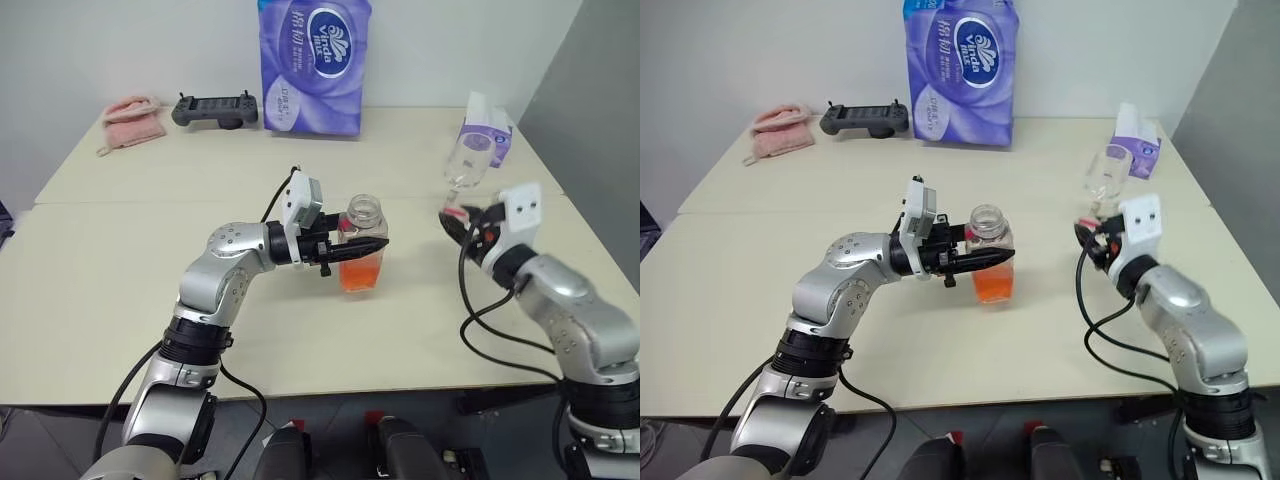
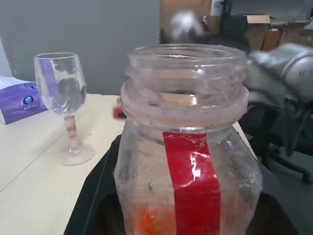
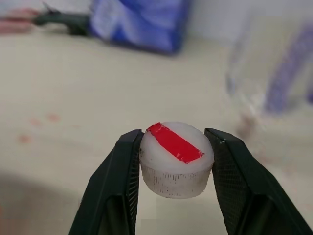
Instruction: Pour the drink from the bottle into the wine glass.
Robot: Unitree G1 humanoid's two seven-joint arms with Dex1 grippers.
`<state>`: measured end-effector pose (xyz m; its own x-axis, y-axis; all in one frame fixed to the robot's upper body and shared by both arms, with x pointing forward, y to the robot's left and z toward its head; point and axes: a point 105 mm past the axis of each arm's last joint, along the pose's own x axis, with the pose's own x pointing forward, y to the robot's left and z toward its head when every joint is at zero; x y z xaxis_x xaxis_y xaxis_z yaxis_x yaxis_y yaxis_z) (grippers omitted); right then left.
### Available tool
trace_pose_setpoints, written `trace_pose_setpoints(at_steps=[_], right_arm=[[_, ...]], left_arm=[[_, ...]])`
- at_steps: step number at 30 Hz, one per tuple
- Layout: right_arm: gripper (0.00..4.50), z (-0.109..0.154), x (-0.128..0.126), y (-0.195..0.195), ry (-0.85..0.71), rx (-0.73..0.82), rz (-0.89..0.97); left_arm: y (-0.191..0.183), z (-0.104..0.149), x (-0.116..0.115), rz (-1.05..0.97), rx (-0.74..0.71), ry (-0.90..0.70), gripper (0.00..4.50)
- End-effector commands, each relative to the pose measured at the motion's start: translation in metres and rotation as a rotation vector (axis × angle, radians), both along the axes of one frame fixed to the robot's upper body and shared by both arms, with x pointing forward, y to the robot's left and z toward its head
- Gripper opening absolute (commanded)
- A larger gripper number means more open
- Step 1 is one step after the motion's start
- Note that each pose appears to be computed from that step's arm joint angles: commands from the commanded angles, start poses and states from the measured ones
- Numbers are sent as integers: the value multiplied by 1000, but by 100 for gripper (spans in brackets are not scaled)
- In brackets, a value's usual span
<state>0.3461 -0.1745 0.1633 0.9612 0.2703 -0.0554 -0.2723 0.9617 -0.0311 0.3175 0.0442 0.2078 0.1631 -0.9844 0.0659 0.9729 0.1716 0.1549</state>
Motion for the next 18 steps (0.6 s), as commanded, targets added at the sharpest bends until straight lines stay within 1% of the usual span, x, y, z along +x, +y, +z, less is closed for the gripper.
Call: trace_pose_setpoints(at_steps=[1,4,6,8,9,14,18], right_arm=[[178,-28,1,-5,51,-38,-76],[178,-50,-1,-9,103,-45,-107],[178,-60,-3,-16,128,-56,-150],[247,-64,-4,-23,144,-56,-197],[270,-65,-5,-25,148,-61,-208],[448,-61,-8,-22,137,-56,-191],[448,-56,-10,-21,122,-85,-173]], left_arm=[[-3,15,-3,-14,-26,-64,194],[-3,15,-3,-16,-24,-65,194],[-2,15,-4,-17,-23,-65,194],[-2,14,-4,-16,-21,-64,194],[-2,14,-4,-15,-21,-64,194],[-3,14,-5,-16,-24,-63,194],[-3,14,-4,-16,-27,-63,194]])
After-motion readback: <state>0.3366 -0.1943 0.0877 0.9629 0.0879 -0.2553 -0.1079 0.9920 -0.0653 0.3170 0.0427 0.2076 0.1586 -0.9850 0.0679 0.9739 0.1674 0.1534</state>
